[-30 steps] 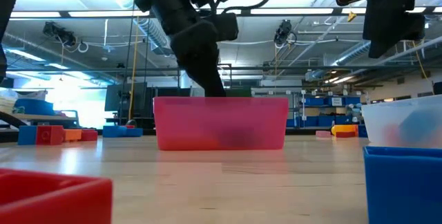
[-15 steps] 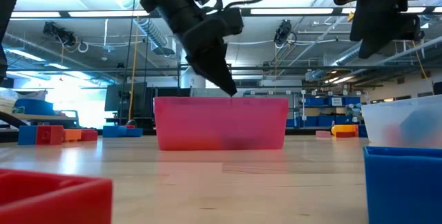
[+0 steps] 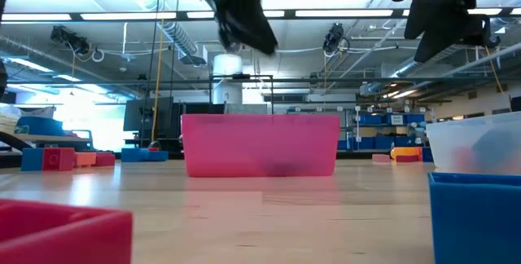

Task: Sort blocks by size
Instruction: Put the red 4 stud game piece into the blue bin

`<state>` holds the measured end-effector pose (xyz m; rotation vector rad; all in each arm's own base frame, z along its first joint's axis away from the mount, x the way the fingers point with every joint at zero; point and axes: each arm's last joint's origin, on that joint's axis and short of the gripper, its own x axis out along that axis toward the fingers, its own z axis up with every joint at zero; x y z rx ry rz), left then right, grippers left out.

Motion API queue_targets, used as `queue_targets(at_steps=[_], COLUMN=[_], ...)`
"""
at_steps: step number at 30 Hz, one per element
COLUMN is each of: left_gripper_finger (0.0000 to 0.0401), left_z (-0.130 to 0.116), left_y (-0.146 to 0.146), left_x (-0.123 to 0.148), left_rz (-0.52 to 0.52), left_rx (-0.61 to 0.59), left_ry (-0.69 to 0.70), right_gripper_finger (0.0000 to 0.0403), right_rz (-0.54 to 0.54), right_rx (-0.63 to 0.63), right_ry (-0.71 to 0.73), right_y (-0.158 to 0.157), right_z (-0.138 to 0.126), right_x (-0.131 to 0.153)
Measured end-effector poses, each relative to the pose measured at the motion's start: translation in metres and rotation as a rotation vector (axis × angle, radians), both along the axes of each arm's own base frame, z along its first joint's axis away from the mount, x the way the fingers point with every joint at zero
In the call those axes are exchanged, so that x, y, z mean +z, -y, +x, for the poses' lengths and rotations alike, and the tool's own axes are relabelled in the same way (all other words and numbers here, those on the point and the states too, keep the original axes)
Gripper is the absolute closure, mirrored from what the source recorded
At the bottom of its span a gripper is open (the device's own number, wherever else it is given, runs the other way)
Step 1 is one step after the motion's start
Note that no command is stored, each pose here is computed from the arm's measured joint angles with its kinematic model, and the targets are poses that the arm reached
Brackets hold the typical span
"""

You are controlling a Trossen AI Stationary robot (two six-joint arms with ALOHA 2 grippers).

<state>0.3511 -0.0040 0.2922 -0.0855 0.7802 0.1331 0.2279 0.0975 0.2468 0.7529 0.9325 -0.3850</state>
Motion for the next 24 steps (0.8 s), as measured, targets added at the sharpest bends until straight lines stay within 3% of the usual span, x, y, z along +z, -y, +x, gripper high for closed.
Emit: queue_targets(at_steps=[3,8,11,18,24], left_gripper_finger=[0.0275,0.0275,0.0275,0.0275,0.0275], left_z=[-0.025,-0.073,-0.098,-0.136,-0.175], left_y=[-0.003,-0.012,-0.015,-0.018,-0.02], left_x=[0.021,0.043,0.047,0.035,-0.002], left_rz=[0.029,0.154,0.162,0.173,0.158], left_rx=[0.067,0.302,0.45,0.744,0.863], left_ry=[0.005,-0.093,-0.158,-0.311,-0.345], right_gripper_finger=[0.0208,0.0208,0.0208,0.0208,0.0208], right_rz=[0.0,0.0,-0.003,-0.033,-0.041], right_rx=[0.0,0.0,-0.002,-0.028,-0.01], right_ry=[0.0,0.001,0.005,0.037,0.047], right_y=[0.0,0.0,0.0,0.001,0.0], right_z=[0.0,0.0,0.0,0.002,0.003], right_x=[0.0,0.0,0.0,0.001,0.002])
